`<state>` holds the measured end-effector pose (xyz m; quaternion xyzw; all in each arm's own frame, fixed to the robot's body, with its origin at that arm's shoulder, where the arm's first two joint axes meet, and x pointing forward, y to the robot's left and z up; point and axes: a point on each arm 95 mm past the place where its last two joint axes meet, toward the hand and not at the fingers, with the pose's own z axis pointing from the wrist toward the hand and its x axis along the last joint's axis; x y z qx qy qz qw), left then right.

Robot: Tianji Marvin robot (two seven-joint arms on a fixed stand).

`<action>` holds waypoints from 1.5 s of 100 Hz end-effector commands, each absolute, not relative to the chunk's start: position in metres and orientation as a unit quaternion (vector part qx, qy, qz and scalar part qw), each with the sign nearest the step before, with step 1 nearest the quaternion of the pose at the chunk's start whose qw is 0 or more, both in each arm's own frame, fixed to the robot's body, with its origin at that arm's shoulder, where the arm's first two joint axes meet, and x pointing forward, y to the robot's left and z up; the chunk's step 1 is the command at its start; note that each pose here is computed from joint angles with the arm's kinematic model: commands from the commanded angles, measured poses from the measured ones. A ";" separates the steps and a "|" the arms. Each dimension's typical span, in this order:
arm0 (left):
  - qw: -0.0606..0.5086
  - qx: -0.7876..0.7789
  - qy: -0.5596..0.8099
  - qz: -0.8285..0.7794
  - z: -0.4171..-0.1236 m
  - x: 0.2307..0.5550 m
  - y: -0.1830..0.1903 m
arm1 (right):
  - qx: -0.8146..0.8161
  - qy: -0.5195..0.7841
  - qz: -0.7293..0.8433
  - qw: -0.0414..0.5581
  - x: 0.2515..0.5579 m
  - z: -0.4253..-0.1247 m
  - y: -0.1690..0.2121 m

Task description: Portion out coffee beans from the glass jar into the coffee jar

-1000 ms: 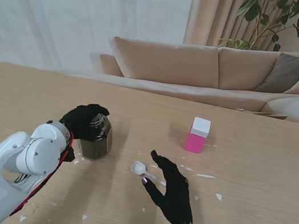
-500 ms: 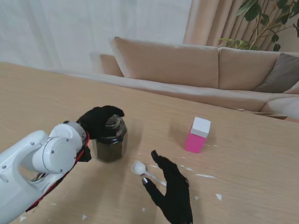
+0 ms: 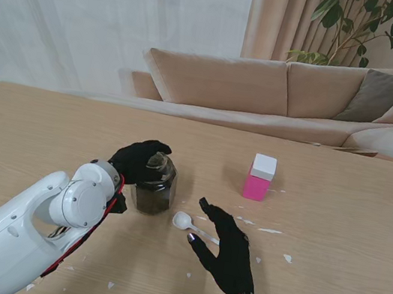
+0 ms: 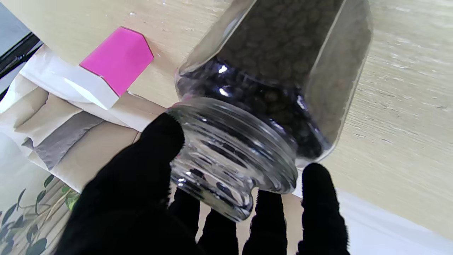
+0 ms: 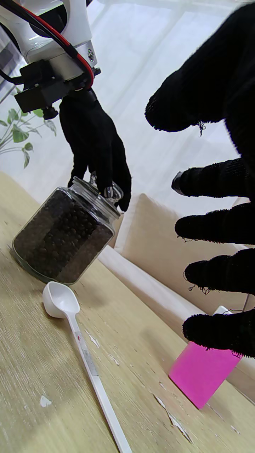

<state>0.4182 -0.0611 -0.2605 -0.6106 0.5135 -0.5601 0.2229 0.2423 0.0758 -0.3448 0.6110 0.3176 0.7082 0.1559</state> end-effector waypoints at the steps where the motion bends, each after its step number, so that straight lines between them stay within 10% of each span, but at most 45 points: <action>1: 0.212 -0.607 0.533 -0.550 -0.271 0.412 -0.062 | 0.613 0.321 0.707 0.148 0.240 -0.345 0.079; 150: 0.278 -0.505 0.634 -0.516 -0.238 0.420 -0.074 | 0.613 0.315 0.709 0.148 0.239 -0.344 0.078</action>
